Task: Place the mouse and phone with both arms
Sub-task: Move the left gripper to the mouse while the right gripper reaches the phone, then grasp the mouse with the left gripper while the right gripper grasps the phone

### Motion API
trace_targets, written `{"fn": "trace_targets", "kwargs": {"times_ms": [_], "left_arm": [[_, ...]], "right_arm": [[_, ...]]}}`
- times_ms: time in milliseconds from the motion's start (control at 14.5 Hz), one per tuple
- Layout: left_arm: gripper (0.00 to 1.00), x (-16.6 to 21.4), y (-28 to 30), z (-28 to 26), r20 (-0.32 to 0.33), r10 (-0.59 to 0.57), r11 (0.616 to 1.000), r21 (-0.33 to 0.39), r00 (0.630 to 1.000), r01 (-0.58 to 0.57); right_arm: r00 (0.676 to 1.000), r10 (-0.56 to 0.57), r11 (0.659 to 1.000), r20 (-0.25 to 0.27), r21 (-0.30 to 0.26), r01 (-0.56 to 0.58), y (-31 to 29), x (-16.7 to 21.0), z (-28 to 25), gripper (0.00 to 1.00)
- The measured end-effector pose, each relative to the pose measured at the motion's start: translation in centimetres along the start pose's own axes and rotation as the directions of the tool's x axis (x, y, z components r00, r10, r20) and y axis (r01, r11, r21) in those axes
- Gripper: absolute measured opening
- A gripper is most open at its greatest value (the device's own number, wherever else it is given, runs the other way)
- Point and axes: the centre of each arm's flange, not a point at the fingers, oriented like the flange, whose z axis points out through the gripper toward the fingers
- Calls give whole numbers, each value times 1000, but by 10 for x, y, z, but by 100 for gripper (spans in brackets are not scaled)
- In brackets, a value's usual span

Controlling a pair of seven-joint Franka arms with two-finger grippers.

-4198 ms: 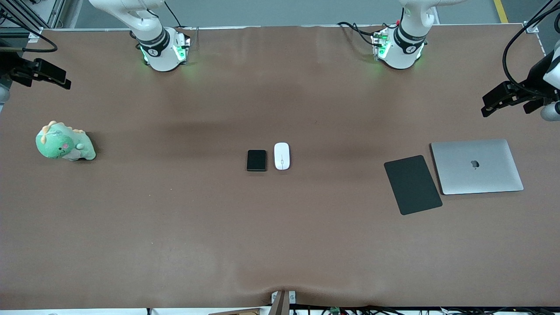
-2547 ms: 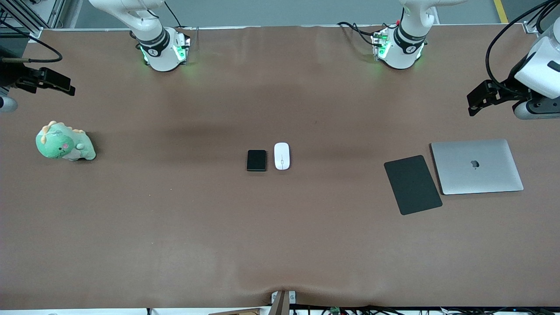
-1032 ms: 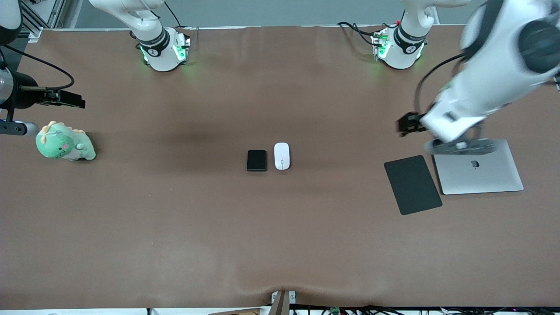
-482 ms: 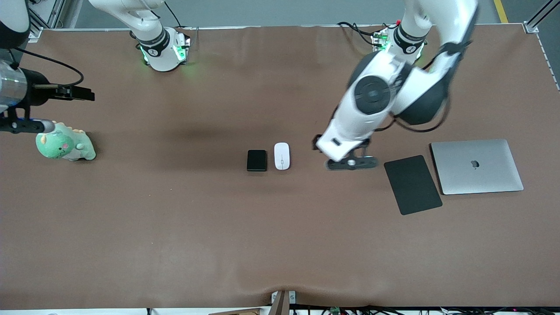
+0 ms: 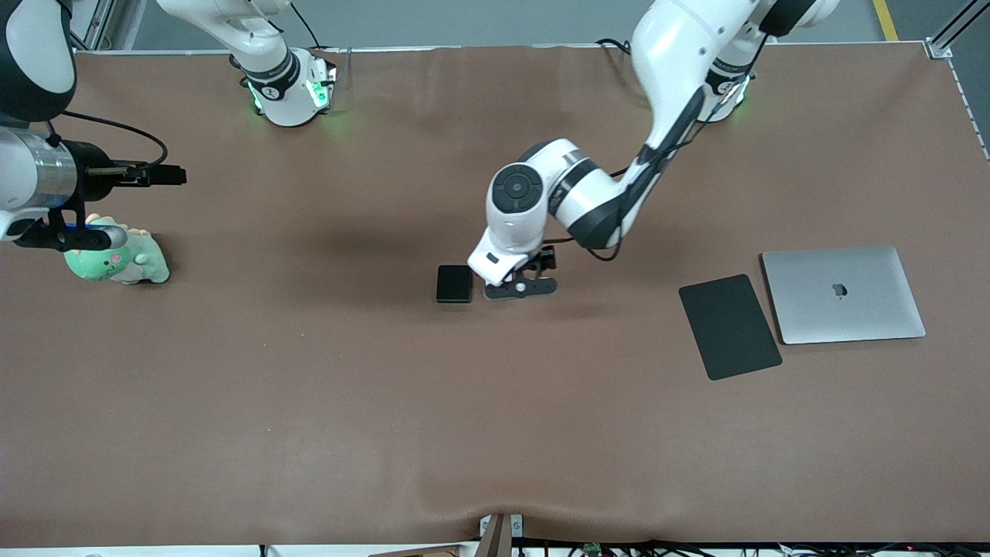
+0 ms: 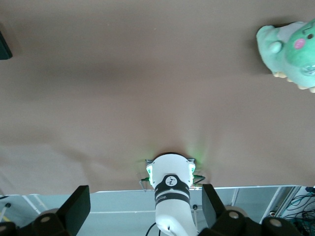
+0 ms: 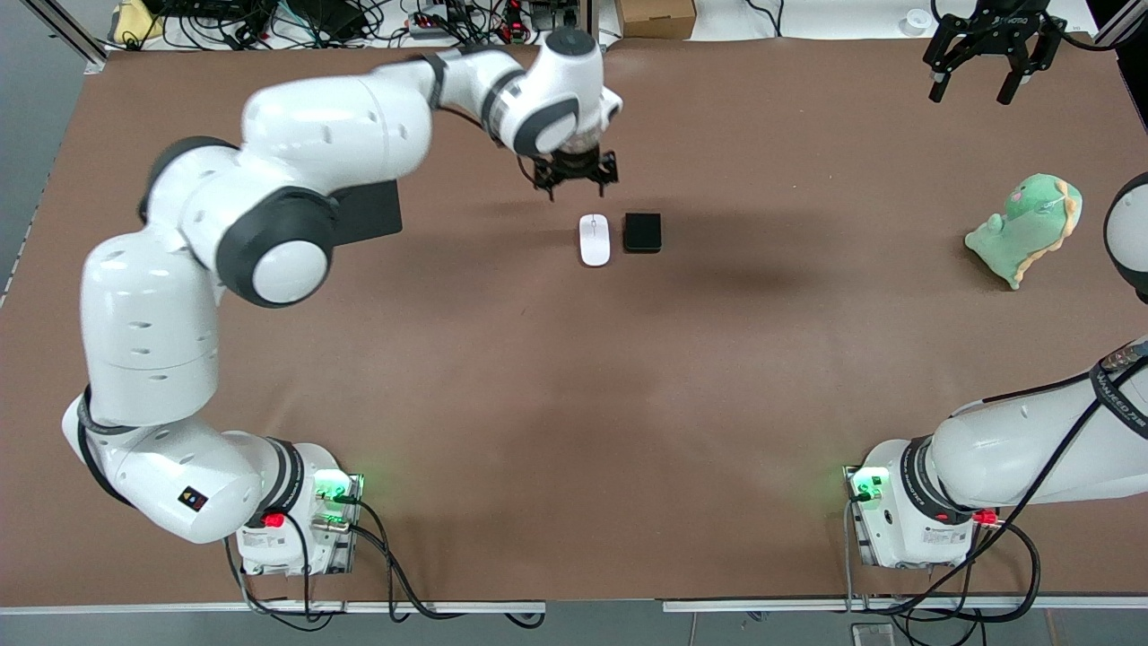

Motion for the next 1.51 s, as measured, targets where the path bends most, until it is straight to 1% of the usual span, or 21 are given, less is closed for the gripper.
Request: {"fn": "trace_targets", "kwargs": {"times_ms": [138,206,482,688,757,826,964,1032,1308,1377,1514], "left_arm": [[100,-9,9,26,4,-8,1000,-12,1000,8],[98,-12,12,36,7,-15,1000,-14,1000,15],[94,-16,13,68,11,-28,1000,-13,1000,29],[89,-21,13,87,21,-21,1000,-4,1000,21],[89,-23,14,90,23,-18,1000,-3,1000,18],[85,-24,15,91,24,-16,1000,-2,1000,16],[62,-24,17,89,20,-14,1000,-5,1000,14],[60,-22,17,88,17,-16,1000,-7,1000,16],[60,-10,11,82,5,-31,1000,-4,1000,31],[60,-2,6,77,-1,-41,999,1,999,41],[60,24,-10,52,-33,-58,998,23,998,58]], "right_arm": [[1000,-4,1000,10,11,4,-1,4,4,100],[1000,-8,1000,11,23,8,-3,7,5,100],[1000,-25,997,-4,69,25,-9,18,9,100],[999,-27,997,20,78,26,-12,38,23,100],[999,-30,996,26,81,28,-15,44,28,100],[999,-35,996,33,83,32,-18,48,32,100],[998,-47,996,42,79,44,-26,51,36,100],[998,-55,996,42,75,52,-32,51,37,100],[997,-74,996,33,59,72,-51,52,39,100],[996,-79,995,31,58,77,-55,54,43,100],[997,-81,995,16,55,80,-68,62,55,100]]}}
